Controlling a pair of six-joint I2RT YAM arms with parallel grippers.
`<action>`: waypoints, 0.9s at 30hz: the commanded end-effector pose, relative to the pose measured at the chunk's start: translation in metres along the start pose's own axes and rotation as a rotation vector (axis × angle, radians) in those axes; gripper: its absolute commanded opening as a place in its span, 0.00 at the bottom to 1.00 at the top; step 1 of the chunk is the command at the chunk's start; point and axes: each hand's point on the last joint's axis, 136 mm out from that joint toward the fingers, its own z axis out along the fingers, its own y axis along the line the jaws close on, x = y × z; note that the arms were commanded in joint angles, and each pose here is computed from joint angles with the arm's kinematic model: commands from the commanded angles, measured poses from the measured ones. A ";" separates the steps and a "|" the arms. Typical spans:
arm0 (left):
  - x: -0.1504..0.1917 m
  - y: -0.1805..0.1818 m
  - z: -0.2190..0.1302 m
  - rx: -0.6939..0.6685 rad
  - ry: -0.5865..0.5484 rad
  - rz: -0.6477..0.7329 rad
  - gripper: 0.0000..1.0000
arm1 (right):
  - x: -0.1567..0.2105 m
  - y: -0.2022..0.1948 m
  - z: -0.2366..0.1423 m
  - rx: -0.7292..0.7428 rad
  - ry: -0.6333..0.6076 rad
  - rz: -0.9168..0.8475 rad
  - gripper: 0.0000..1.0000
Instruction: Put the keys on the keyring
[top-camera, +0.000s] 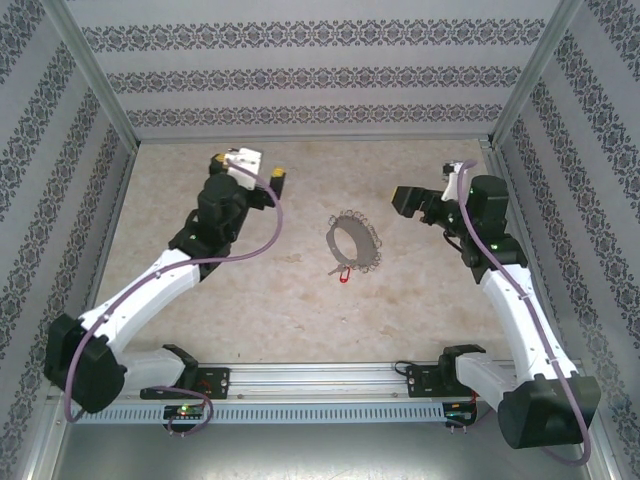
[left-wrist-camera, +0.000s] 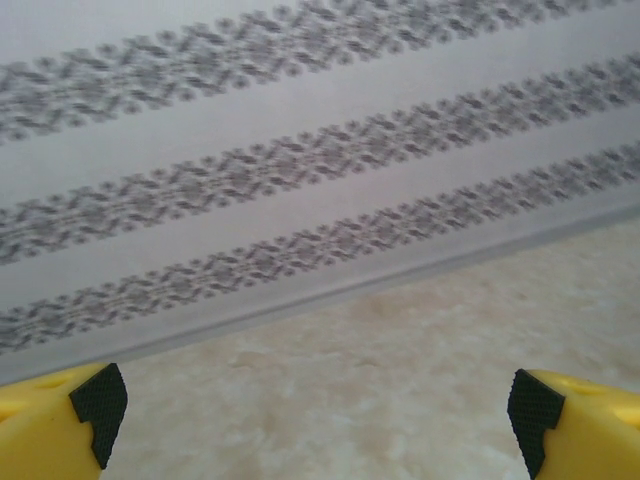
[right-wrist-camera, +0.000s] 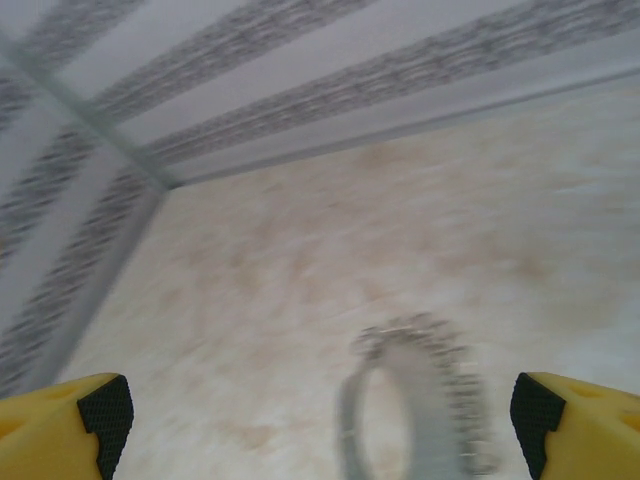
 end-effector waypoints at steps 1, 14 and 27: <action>0.006 0.045 -0.011 -0.132 -0.026 -0.055 1.00 | -0.007 -0.075 -0.007 0.381 -0.082 -0.063 0.98; 0.145 0.126 -0.033 -0.312 0.197 -0.137 1.00 | 0.033 -0.191 0.009 0.774 -0.141 -0.223 0.98; 0.223 0.111 -0.022 -0.248 0.206 -0.123 1.00 | 0.071 -0.169 0.058 0.515 -0.253 -0.374 0.98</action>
